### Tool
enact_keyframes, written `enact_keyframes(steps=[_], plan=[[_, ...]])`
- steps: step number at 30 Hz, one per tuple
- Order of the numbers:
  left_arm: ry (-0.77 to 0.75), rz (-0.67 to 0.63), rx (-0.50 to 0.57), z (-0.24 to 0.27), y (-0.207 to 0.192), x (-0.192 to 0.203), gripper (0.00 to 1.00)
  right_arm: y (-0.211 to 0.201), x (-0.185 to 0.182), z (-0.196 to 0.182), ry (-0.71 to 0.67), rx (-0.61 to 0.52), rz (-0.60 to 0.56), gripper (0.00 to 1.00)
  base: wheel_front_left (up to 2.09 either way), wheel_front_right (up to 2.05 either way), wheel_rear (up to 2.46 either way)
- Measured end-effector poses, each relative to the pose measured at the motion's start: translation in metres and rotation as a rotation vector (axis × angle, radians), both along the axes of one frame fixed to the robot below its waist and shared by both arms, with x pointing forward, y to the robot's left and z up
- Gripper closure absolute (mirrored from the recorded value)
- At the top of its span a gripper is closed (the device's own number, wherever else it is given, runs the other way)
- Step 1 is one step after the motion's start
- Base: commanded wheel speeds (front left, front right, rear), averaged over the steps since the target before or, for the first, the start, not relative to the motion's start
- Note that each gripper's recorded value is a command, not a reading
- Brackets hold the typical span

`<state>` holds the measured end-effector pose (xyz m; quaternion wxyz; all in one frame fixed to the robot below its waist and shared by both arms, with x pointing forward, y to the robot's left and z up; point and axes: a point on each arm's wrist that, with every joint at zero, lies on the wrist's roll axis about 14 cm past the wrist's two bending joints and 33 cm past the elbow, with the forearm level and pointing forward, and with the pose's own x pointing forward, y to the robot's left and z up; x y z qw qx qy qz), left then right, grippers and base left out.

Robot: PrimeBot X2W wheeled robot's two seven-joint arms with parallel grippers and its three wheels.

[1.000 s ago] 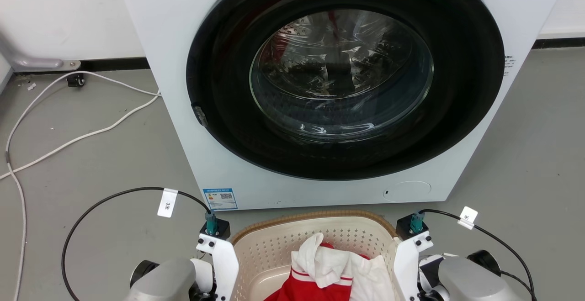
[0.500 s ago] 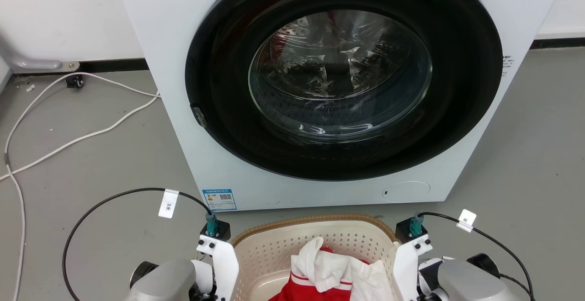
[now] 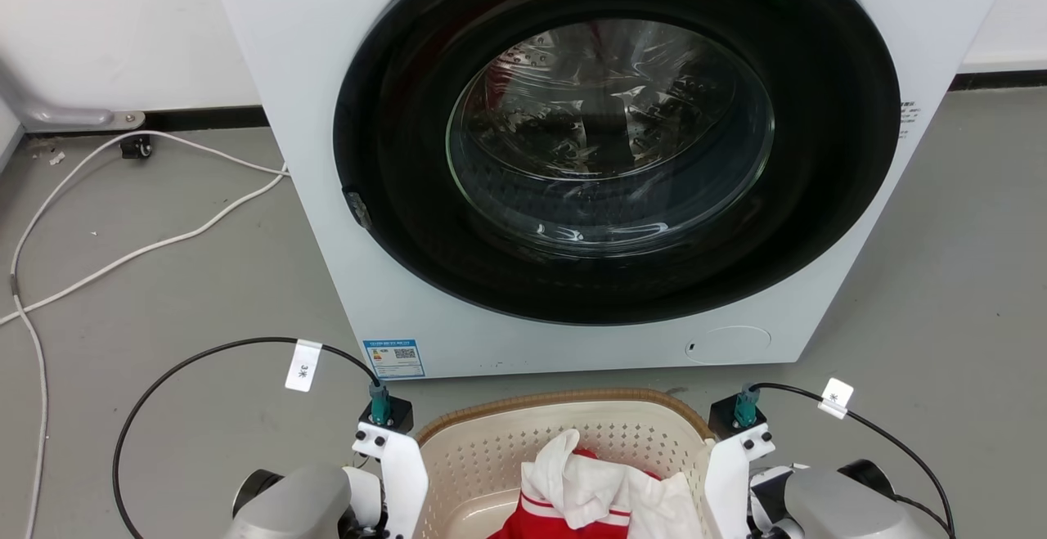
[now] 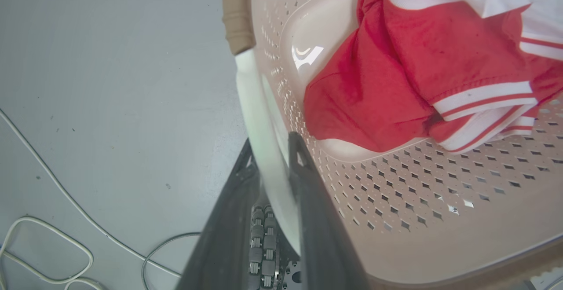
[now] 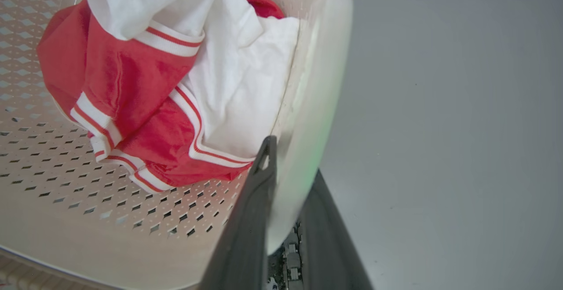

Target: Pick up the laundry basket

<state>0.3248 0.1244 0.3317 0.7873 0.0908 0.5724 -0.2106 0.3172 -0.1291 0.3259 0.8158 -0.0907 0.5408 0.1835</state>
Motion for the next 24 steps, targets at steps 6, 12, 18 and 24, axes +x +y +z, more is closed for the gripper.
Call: enact_keyframes(steps=[6, 12, 18, 24], plan=[[0.01, -0.004, 0.002, -0.0008, -0.0003, -0.0025, 1.0, -0.0012, -0.0028, -0.0014, 0.013, -0.006, 0.0, 1.0, 0.0, 0.0, 0.0], [0.017, -0.007, 0.005, -0.0019, -0.0005, -0.0033, 1.0, -0.0015, -0.0049, -0.003, 0.023, -0.006, 0.001, 1.0, 0.0, 0.0, 0.0], [0.024, -0.01, 0.006, -0.0029, -0.001, -0.0041, 1.0, -0.0023, -0.0064, -0.0045, 0.03, -0.01, 0.004, 1.0, 0.0, 0.0, 0.0], [0.029, -0.011, 0.006, -0.0037, -0.0014, -0.0045, 1.0, -0.0029, -0.0076, -0.0057, 0.035, -0.012, 0.005, 1.0, 0.0, 0.0, 0.0]])
